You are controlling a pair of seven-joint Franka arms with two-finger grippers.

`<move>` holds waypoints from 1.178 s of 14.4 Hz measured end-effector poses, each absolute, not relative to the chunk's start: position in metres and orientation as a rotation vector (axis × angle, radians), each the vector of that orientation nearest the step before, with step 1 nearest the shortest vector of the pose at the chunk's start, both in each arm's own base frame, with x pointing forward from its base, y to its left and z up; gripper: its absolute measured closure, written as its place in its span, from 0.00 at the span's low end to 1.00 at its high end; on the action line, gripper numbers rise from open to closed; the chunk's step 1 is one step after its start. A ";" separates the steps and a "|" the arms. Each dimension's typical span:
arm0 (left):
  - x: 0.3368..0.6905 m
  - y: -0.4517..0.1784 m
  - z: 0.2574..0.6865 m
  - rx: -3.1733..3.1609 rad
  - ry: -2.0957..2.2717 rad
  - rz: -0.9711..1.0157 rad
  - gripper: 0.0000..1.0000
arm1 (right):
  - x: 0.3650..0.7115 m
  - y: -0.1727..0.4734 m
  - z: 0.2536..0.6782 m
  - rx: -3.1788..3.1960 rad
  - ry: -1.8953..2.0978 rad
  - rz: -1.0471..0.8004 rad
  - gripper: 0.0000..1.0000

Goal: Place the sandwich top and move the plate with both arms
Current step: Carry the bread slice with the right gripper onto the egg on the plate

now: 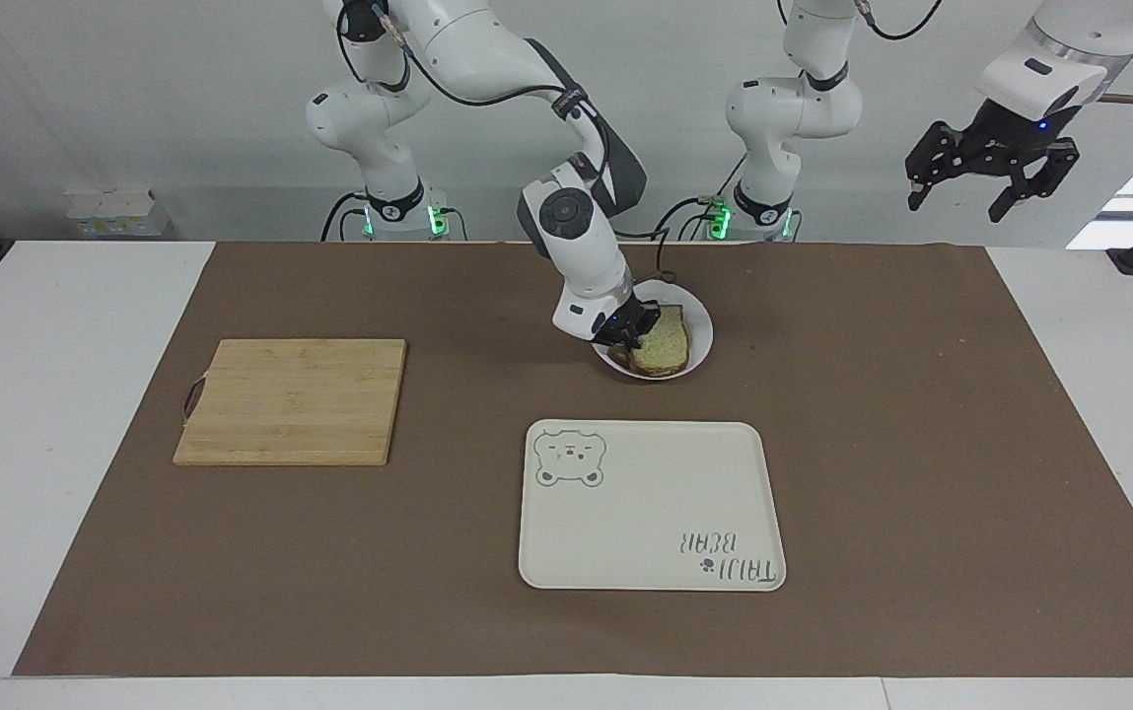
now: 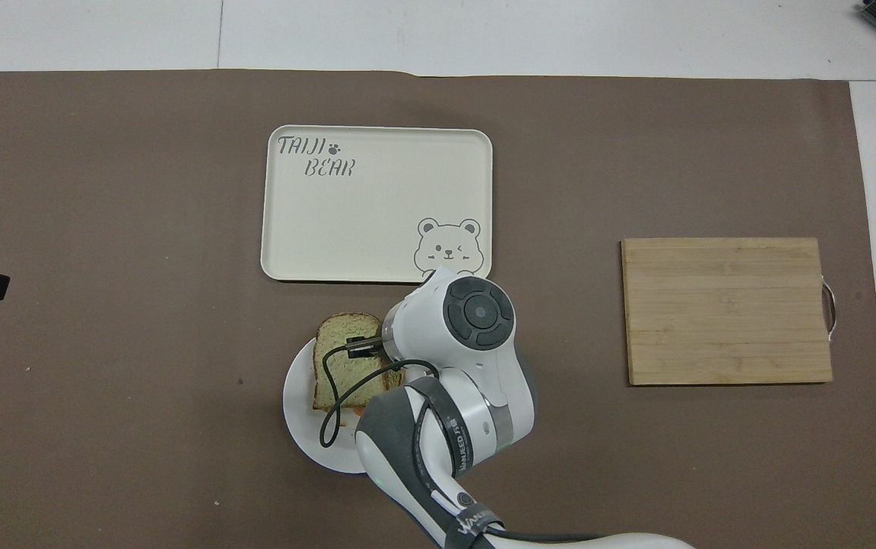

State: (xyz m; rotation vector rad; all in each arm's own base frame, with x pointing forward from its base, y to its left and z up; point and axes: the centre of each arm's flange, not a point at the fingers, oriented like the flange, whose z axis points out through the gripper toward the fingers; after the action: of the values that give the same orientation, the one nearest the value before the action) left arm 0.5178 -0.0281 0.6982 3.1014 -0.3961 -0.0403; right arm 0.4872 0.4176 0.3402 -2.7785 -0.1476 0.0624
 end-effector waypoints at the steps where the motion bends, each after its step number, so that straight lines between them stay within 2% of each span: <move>1: 0.518 -0.028 0.698 3.101 -0.395 -0.042 0.00 | 0.487 0.417 0.340 -2.779 -0.145 0.064 0.91; 3: 0.515 -0.028 0.697 3.099 -0.395 -0.074 0.00 | 0.487 0.417 0.339 -2.780 -0.145 0.065 0.91; 4: 0.513 -0.028 0.697 3.098 -0.396 -0.086 0.00 | 0.487 0.417 0.339 -2.780 -0.144 0.065 0.85; 8: 0.510 -0.025 0.698 3.098 -0.388 -0.097 0.00 | 0.491 0.414 0.340 -2.779 -0.153 0.057 0.42; 12: 0.510 -0.023 0.698 3.098 -0.383 -0.100 0.00 | 0.510 0.391 0.348 -2.777 -0.113 0.042 0.00; 17: 0.510 -0.030 0.698 3.062 -0.394 -0.098 0.00 | 0.534 0.335 0.390 -2.807 -0.081 0.054 0.00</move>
State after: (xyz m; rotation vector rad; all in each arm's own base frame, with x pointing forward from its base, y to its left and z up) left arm 0.5097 -0.0295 0.6976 3.0619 -0.3939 -0.0976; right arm 0.5343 0.3354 0.3901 -2.8073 -0.0809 0.0544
